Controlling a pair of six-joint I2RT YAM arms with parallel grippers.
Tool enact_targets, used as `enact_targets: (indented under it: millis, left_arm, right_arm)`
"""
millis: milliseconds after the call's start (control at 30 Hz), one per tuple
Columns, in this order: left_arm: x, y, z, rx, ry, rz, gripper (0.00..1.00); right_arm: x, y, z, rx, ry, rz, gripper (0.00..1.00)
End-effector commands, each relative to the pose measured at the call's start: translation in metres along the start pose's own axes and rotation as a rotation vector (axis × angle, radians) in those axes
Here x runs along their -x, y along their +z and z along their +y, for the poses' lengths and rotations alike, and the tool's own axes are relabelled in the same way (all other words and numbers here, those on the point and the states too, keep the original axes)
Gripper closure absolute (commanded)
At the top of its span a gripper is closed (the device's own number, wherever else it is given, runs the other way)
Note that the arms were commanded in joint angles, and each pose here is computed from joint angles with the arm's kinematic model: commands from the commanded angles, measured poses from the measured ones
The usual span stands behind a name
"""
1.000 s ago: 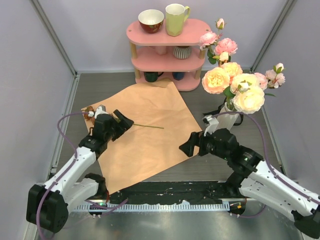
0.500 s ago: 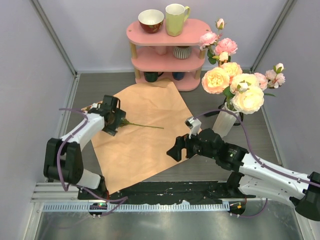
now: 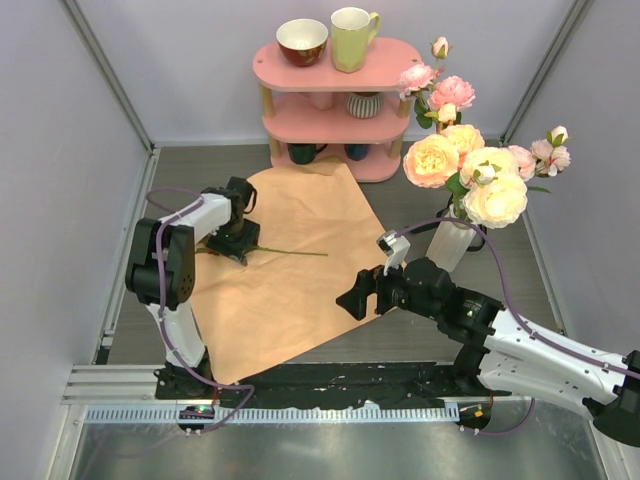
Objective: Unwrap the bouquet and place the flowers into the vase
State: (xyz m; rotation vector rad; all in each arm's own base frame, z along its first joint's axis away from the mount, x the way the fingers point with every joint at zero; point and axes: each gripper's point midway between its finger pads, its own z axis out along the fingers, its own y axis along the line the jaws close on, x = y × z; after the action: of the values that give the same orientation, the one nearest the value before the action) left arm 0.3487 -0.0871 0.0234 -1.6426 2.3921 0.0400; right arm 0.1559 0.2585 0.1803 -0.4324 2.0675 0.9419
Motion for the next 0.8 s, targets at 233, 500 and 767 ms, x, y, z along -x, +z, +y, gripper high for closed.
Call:
enact_targets:
  millis: [233, 500, 767]
  left_arm:
    - [0.005, 0.01, 0.005, 0.067, -0.045, -0.035, 0.61]
    - [0.028, -0.012, 0.003, 0.023, -0.027, -0.144, 0.78]
    - [0.045, -0.056, 0.004, -0.105, -0.005, -0.22, 0.98]
  right_arm:
    - [0.011, -0.001, 0.003, 0.001, -0.018, -0.038, 0.03]
    - [0.011, 0.004, 0.005, 0.001, -0.028, -0.02, 0.03]
    - [0.012, 0.009, 0.001, -0.022, -0.027, -0.016, 0.03]
